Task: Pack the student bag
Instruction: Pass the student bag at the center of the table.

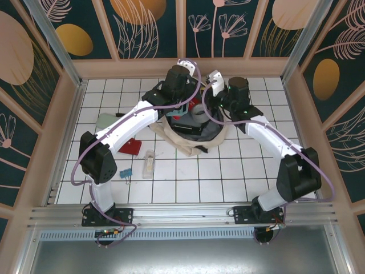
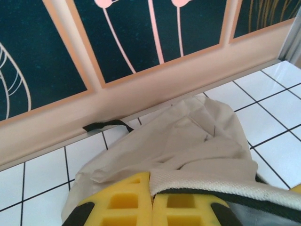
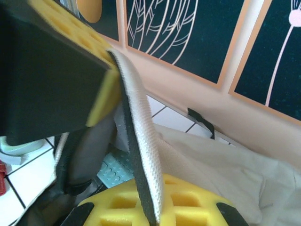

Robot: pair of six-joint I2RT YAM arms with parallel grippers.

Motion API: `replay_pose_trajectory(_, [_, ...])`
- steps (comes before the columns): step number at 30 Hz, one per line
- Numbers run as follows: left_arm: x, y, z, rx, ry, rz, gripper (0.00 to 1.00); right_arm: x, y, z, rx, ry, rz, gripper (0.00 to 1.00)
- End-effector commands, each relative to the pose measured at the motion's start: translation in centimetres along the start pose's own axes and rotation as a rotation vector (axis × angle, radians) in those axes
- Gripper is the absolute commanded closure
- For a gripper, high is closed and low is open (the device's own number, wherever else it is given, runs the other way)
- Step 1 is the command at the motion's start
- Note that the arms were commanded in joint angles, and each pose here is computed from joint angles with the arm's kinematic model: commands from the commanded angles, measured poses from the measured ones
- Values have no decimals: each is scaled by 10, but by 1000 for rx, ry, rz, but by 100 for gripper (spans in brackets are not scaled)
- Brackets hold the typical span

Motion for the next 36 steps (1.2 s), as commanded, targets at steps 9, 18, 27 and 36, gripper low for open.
replay_pose_trajectory(9, [27, -1, 46, 147, -84, -92, 94, 7, -19, 20, -43, 64, -60, 100])
replay_pose_trajectory(18, [2, -59, 58, 80, -260, -78, 37, 11, -23, 20, -52, 121, -124, 100])
replay_pose_trajectory(27, [-71, -140, 93, 153, -443, -25, 13, 20, -26, 15, -70, 171, -161, 100])
replay_pose_trajectory(36, [-189, -133, 106, 340, -464, 344, 22, 19, -33, 18, -62, 184, -186, 100])
Point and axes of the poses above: each hand's point on the last joint's axis, 136 mm out from that joint toward the fingers, its own y axis out along the fingers, its own z axis along the line the jaws close on, x = y × z, the point moved 8 cm from there along -y, back along the fingers, and after that the axes turned 5 degrees about -y, right-handed, at the moved point
